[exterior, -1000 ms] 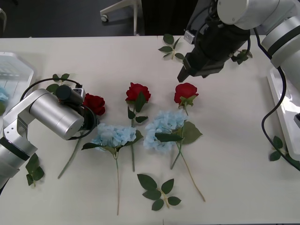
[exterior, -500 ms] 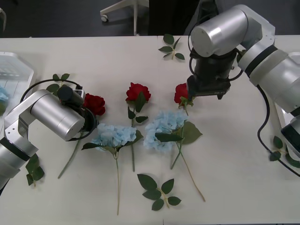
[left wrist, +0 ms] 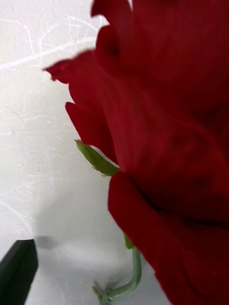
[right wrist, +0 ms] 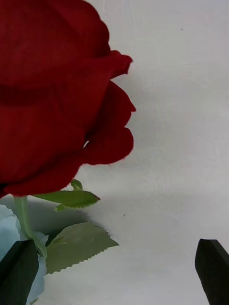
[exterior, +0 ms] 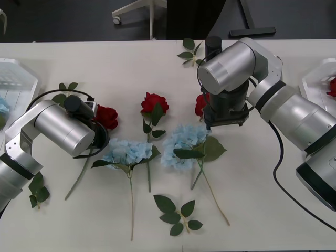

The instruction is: Place the red flowers into the right box and the blue flowers into the left box. If a person shows an open palm, hand one flower to the person first, then continue sorting.

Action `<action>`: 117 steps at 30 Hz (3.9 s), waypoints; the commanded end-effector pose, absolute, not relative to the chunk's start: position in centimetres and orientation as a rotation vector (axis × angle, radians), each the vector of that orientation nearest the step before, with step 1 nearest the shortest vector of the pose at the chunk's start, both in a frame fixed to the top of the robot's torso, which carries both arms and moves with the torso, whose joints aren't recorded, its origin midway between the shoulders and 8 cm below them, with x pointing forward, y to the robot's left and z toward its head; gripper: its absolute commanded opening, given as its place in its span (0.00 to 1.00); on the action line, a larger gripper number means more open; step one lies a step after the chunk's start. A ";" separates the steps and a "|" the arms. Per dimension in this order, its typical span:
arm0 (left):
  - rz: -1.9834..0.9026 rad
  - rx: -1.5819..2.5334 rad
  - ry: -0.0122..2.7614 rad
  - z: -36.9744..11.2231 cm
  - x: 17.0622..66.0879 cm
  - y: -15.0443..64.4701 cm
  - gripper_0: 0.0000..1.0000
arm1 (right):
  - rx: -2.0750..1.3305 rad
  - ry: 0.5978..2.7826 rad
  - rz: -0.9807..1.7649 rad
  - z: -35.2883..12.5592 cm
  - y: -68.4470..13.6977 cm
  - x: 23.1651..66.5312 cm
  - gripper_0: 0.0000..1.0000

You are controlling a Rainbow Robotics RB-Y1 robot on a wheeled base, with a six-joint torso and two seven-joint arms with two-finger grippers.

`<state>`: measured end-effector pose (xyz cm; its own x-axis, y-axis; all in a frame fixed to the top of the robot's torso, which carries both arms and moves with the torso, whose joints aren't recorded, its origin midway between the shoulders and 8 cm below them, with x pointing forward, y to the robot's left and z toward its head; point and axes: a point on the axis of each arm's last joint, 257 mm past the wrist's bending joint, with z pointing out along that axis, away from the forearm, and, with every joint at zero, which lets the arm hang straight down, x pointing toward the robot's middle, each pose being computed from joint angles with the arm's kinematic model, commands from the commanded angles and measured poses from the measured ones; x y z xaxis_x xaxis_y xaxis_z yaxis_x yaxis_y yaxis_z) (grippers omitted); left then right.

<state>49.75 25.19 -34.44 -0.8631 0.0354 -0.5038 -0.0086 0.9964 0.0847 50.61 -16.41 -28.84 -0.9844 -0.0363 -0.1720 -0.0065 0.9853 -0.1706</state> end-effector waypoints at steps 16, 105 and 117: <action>0.121 0.100 2.600 -34.8 51.0 25.6 0.00 | 0.028 2.900 -0.023 -29.5 -12.2 51.7 0.96; -1.344 -0.257 1.527 6.8 46.0 -4.6 0.00 | -0.355 2.589 -1.268 -15.2 -65.8 54.1 0.00; -1.344 -0.257 1.527 6.8 46.0 -4.6 0.00 | -0.321 2.632 -1.152 -16.6 -64.2 54.3 0.72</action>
